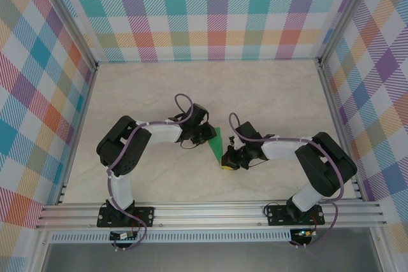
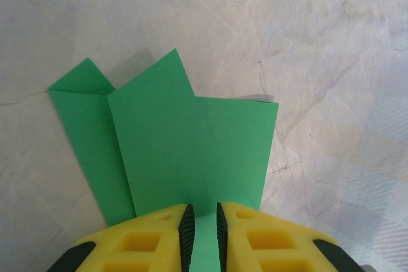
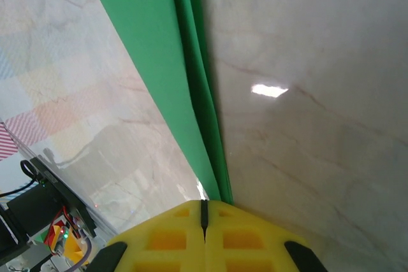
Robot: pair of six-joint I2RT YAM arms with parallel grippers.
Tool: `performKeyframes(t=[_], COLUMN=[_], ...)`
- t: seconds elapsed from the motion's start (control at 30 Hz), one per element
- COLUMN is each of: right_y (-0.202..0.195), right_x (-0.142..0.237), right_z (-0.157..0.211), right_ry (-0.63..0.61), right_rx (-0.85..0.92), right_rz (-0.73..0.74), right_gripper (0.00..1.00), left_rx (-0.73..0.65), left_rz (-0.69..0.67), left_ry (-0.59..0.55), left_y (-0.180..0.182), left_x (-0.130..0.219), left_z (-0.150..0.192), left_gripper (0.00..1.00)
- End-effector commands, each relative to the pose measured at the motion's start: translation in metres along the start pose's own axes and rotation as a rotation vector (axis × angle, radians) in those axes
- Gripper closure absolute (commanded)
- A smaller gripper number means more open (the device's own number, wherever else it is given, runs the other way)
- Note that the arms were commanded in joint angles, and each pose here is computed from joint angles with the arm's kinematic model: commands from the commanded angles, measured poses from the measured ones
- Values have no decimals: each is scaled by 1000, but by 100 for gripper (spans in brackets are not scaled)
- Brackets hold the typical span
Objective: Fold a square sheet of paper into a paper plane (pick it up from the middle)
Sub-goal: Fold the wing for the fifth time at the center of the table.
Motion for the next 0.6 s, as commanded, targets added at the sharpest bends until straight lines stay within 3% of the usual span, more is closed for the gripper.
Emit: performKeyframes(t=[0.0, 0.27, 0.57], right_y=[4, 29, -14], right_x=[5, 6, -16], right_z=[6, -13, -8], right_ry=[8, -28, 5], right_rx=[-1, 28, -48], right_rz=[-1, -28, 73], right_gripper=[100, 100, 100], left_rx=[31, 30, 29], left_rz=[-157, -157, -159], left_ry=[83, 82, 83], left_y=[49, 48, 49], left_x=[-16, -15, -15], left_z=[23, 22, 22], left_gripper=[79, 79, 79])
Point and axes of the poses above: each hand's point on the last joint's axis, 136 mm out from that joint toward the fingers, its own x axis back along the fingers, its own y axis along the line the jaws close on, z = x × y, the point moved 1 cm from there along x, back along the fingers, and after that the axes turned 4 degrees about -x, right-handed, at the moved point
